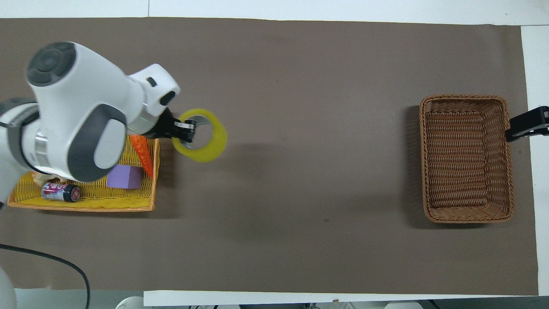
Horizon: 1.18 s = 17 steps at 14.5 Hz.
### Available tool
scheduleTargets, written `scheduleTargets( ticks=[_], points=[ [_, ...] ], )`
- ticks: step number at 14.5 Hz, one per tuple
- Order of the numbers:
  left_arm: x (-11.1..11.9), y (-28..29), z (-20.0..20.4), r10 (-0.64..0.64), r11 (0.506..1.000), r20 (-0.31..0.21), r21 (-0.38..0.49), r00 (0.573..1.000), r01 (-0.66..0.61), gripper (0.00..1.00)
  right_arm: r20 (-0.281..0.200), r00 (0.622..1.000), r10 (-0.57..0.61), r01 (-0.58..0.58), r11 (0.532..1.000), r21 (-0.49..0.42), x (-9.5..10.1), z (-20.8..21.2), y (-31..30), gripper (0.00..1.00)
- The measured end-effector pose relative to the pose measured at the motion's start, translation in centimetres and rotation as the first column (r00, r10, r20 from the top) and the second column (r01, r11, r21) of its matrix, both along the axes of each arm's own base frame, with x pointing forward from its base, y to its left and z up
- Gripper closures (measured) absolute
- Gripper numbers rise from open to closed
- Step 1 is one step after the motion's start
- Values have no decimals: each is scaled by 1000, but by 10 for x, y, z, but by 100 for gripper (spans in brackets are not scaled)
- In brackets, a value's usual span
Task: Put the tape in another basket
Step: 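Lift the tape with the left gripper while the right gripper approaches, then close the right gripper on the tape rim held by the left gripper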
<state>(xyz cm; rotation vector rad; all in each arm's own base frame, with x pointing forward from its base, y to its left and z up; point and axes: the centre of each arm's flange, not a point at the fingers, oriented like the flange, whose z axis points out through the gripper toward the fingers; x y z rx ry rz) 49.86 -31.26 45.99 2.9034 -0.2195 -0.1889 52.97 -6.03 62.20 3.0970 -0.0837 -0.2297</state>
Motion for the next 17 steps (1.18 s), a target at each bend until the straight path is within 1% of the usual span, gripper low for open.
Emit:
scheduleTargets(
  ticks=[1,2,4,5,6,7,8,10,11,13,15,16,17],
  points=[
    [-17,-30,5,2,1000,-4,-8,1000,-2,78,0,1000,0,0,1000,0,0,0,0,0],
    [-31,-53,8,-3,1000,4,-18,1000,3,78,-3,1000,1,-1,1000,1,0,0,0,0],
    [-46,-79,12,-5,999,27,-40,1000,6,78,-15,999,48,-48,999,23,-2,-1,4,0],
    [-48,-82,13,1,999,34,-47,999,1,78,-8,997,74,-73,995,74,-1,-2,12,0],
    [-47,-82,14,14,999,35,-49,999,-12,78,7,996,86,-86,984,154,1,-2,25,0],
    [-45,-80,14,26,998,34,-49,999,-25,78,30,996,89,-94,968,231,3,-4,37,0],
    [-43,-78,13,34,998,34,-49,999,-33,78,61,994,88,-102,952,287,6,-6,49,0],
    [-41,-76,14,42,998,37,-51,998,-40,78,108,989,98,-130,928,350,11,-13,78,0],
    [-40,-76,14,46,997,44,-56,998,-44,78,115,988,103,-139,918,372,11,-16,98,0],
    [-38,-76,15,53,997,51,-62,997,-50,78,93,991,93,-125,884,451,5,-28,139,0],
    [-38,-76,14,56,997,51,-62,997,-53,78,66,997,45,-74,820,567,-3,-45,159,0],
    [-38,-76,12,56,997,49,-60,997,-53,78,70,997,10,-50,793,607,-4,-53,161,0],
    [-38,-75,11,57,997,46,-58,997,-54,78,86,996,-19,-40,777,629,-4,-57,163,0]
  ],
)
